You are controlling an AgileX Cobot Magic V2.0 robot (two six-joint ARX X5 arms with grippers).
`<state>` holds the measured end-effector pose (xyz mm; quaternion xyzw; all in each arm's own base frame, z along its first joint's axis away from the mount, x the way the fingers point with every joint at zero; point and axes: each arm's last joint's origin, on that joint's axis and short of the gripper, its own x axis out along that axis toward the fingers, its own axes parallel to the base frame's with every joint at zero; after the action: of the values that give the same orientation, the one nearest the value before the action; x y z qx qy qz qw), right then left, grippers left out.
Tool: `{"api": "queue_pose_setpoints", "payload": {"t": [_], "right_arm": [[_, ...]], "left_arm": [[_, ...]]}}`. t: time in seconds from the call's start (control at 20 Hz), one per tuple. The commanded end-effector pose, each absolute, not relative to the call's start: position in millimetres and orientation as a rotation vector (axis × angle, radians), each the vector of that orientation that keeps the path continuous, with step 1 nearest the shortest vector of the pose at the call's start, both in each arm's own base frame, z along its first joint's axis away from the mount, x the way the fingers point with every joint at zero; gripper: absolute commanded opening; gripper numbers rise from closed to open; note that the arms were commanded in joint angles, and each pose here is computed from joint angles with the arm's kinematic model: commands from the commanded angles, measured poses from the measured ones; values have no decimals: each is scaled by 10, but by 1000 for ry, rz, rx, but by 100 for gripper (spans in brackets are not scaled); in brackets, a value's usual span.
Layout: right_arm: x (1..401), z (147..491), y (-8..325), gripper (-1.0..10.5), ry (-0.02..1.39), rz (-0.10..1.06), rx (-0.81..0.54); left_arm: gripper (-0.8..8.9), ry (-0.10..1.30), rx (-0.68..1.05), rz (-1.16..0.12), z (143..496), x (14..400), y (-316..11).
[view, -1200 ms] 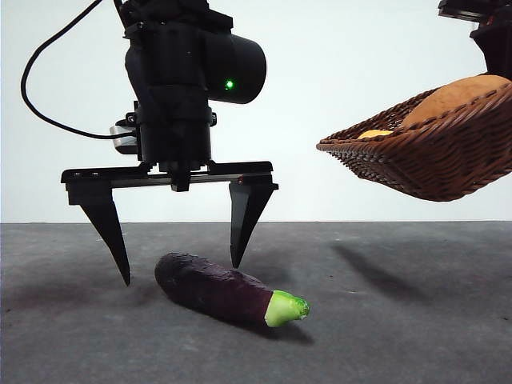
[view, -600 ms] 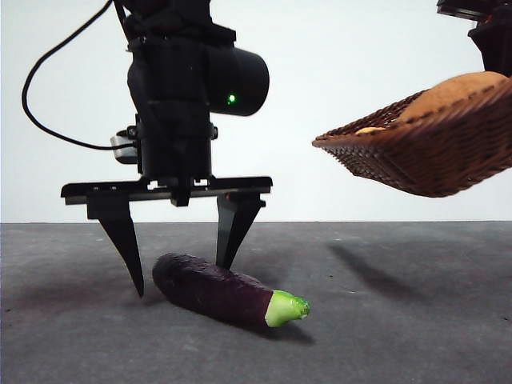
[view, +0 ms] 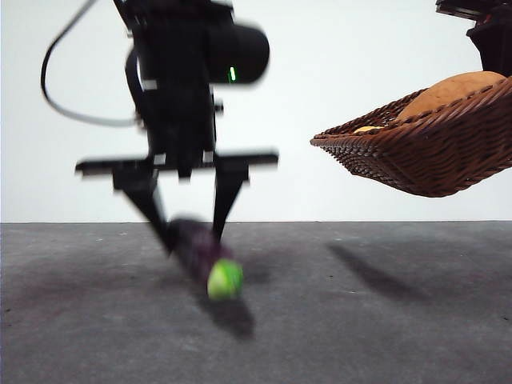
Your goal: Help me put the vegetables on the table into the basket
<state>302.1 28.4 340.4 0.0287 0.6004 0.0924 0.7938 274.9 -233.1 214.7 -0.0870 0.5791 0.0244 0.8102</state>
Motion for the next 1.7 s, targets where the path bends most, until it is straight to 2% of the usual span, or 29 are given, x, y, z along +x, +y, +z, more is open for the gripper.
{"api": "queue_pose_setpoints", "payload": {"t": [0.05, 0.15, 0.3, 0.4, 0.5, 0.7, 0.85, 0.95, 1.0, 1.1, 1.2, 1.4, 1.55, 1.6, 1.65, 1.7], "right_arm": [[3007, 3408, 291, -8, 1285, 213, 65], [2999, 3407, 335, -8, 1290, 222, 59], [2983, 3408, 458, -8, 1292, 255, 44], [2959, 3408, 596, -8, 1295, 298, 24], [2926, 3412, 742, -8, 1299, 381, 29], [2864, 3425, 989, -7, 1296, 545, 56], [2825, 3429, 1110, -8, 1295, 595, 42], [2801, 3429, 1170, -7, 1297, 613, 29], [2791, 3428, 1192, -7, 1298, 619, 24], [2776, 3428, 1226, -7, 1300, 629, 19], [2775, 3429, 1229, -7, 1301, 630, 25], [2777, 3429, 1227, -8, 1303, 624, 29], [2792, 3431, 1220, -8, 1288, 609, 19], [2811, 3430, 1219, -8, 1275, 601, 15], [2849, 3424, 1186, -8, 1261, 594, 27], [2904, 3408, 1128, -8, 1253, 575, 43]], "left_arm": [[-12, 1100, -41, -162, 2541, 2675, -2231], [-12, 960, -43, -271, 2971, 2523, -2106], [-12, 832, -189, -550, 3529, 2209, -1948], [-12, 772, -320, -720, 3751, 2108, -1920], [-12, 744, -418, -820, 3849, 2099, -1946], [-12, 767, -455, -755, 3762, 2195, -2014], [-12, 827, -463, -724, 3594, 2322, -2116], [-1, 861, -492, -753, 3519, 2411, -2158], [36, 876, -504, -758, 3478, 2445, -2191], [253, 905, -525, -737, 3406, 2493, -2232], [387, 908, -531, -725, 3385, 2511, -2244], [391, 857, -588, -740, 3448, 2541, -2257], [359, 822, -602, -737, 3525, 2546, -2174], [240, 795, -561, -756, 3584, 2501, -2124], [46, 754, -485, -790, 3669, 2414, -2057], [-7, 712, -391, -827, 3767, 2295, -1962]]}}
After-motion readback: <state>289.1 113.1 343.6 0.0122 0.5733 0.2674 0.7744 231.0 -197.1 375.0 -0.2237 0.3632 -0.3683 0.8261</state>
